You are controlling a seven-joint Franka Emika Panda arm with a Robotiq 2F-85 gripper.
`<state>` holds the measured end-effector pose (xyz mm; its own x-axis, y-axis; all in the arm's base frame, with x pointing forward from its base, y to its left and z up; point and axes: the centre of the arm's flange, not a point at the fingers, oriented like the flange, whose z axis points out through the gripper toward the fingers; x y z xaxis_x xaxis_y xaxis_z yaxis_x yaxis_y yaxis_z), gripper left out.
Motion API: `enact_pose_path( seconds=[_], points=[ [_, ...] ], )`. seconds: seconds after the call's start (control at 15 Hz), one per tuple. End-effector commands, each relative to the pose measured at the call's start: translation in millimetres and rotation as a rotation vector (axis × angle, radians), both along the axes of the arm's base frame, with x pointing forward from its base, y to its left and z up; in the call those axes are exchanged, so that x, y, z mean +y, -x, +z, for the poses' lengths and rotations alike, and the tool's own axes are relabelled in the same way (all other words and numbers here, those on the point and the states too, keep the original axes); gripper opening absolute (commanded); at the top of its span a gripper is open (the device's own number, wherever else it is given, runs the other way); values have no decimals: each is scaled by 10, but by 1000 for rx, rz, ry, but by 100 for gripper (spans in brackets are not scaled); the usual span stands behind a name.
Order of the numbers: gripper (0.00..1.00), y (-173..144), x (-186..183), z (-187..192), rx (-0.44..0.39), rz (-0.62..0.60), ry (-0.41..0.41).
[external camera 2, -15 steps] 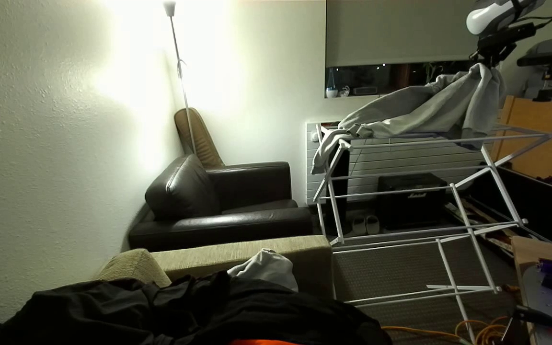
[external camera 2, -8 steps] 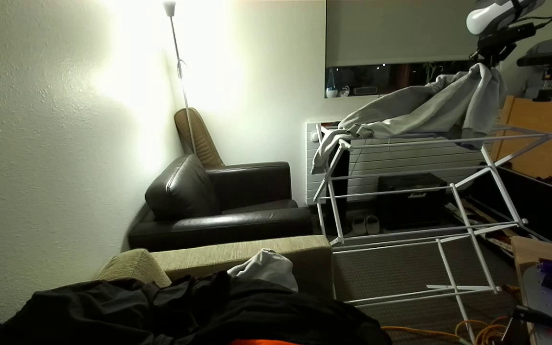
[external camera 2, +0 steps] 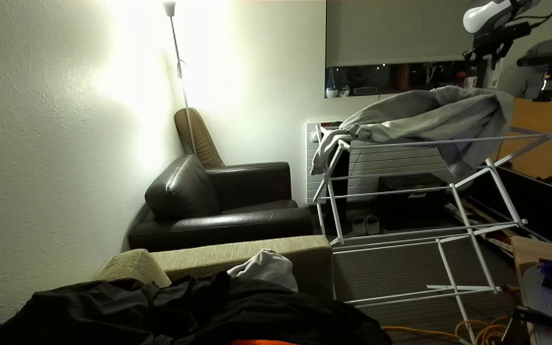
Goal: Put the white jersey on the cloth hanger
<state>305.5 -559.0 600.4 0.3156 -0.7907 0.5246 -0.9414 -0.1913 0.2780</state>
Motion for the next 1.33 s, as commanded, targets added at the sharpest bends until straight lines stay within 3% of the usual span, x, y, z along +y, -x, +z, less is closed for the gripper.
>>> enact_pose_path(
  seconds=[0.0,0.13,0.27,0.8,1.27],
  points=[
    [80,-141,485,250,-64,100,0],
    [93,-293,728,387,-89,147,-5],
    [99,-448,985,455,-102,190,-15],
    [100,-1094,1940,321,-61,304,-112],
    [100,-1493,2430,123,6,383,-181]
  ],
)
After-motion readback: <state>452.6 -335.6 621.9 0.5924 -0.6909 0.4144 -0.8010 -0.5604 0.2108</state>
